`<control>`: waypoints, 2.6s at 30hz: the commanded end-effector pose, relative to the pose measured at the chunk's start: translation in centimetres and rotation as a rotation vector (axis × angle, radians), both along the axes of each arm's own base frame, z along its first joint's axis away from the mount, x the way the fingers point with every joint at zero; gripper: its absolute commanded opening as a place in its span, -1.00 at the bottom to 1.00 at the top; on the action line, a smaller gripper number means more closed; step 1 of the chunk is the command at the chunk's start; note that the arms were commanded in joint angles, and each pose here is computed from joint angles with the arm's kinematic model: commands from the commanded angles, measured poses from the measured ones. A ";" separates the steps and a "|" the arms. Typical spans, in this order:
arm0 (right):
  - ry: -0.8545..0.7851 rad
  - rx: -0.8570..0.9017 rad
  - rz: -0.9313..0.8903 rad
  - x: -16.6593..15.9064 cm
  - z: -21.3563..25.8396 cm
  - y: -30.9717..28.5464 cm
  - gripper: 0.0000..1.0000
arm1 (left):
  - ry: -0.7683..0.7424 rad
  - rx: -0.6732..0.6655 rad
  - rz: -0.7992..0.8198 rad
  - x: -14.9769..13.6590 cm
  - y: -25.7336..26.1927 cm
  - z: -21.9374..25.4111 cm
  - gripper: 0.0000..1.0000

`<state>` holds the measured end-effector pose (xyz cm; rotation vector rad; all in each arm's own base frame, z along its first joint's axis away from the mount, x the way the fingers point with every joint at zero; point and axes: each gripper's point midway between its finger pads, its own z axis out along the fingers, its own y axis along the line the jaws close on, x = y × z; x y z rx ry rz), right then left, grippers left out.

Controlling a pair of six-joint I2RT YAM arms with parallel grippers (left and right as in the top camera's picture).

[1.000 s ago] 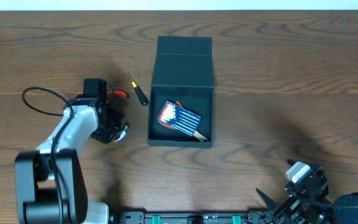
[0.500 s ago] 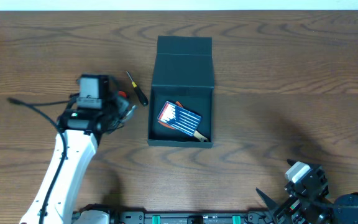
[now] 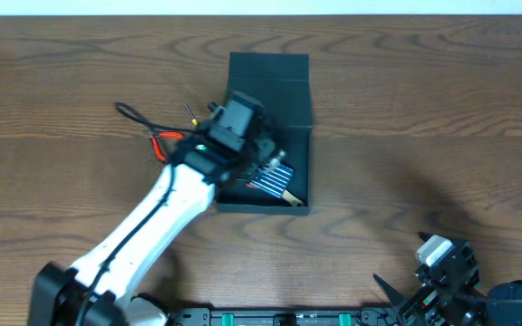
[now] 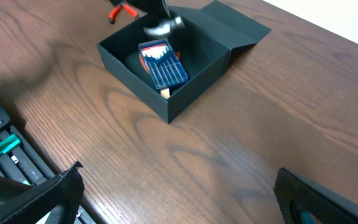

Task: Pack container
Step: 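Carry the hammer into the box and open the left gripper, then move the left gripper back toward the red-handled pliers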

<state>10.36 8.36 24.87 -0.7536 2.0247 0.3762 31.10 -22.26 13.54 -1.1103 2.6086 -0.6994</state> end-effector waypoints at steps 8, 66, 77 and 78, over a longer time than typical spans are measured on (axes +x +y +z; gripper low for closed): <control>0.001 0.006 -0.019 0.1 0.0 -0.2 0.99 | 0.191 -0.021 0.145 -1.1 -2.4 -4.5 -0.89; 0.001 0.005 -0.020 0.1 0.0 -0.2 0.98 | 0.302 0.170 -0.013 4.0 25.7 -8.5 0.72; 0.001 0.006 -0.020 0.1 0.0 -0.2 0.99 | 0.376 0.164 -0.078 4.3 25.7 -11.9 0.54; 0.001 0.006 -0.020 0.1 0.0 -0.2 0.99 | 0.371 0.165 -0.077 4.7 25.8 -11.9 0.54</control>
